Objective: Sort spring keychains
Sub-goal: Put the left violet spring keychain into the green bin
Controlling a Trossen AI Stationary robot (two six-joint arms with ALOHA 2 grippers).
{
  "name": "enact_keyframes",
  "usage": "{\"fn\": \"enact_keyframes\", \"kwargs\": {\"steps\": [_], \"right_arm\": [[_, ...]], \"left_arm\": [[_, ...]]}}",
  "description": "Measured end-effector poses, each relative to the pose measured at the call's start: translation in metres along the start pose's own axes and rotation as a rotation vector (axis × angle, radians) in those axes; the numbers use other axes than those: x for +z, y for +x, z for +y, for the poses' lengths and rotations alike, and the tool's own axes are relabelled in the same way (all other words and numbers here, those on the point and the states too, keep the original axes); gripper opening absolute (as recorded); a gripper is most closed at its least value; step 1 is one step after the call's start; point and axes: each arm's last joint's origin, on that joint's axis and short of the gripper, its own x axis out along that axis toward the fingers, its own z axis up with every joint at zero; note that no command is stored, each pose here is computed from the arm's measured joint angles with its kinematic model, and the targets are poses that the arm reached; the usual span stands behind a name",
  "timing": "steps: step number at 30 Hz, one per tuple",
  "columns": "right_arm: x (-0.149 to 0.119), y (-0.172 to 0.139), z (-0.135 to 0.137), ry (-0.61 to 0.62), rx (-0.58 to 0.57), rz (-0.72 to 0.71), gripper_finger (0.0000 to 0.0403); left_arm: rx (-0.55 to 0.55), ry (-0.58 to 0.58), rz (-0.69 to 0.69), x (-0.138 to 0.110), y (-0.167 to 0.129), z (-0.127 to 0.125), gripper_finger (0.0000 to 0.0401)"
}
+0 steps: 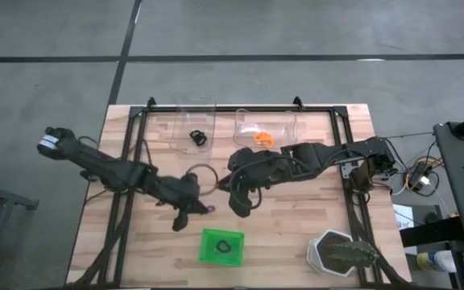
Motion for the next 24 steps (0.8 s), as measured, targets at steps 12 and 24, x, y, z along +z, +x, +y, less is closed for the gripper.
{"fn": "enact_keyframes", "kwargs": {"steps": [12, 24], "right_arm": [[0.009, -0.004, -0.023, -0.027, -0.189, -0.049, 0.0056], [0.018, -0.003, -0.041, -0.028, -0.251, -0.061, 0.0056]], "left_arm": [[-0.058, 0.079, 0.181, -0.031, 0.072, -0.024, 0.0], [-0.134, 0.154, 0.305, -0.047, 0.114, -0.026, 0.0012]]}}
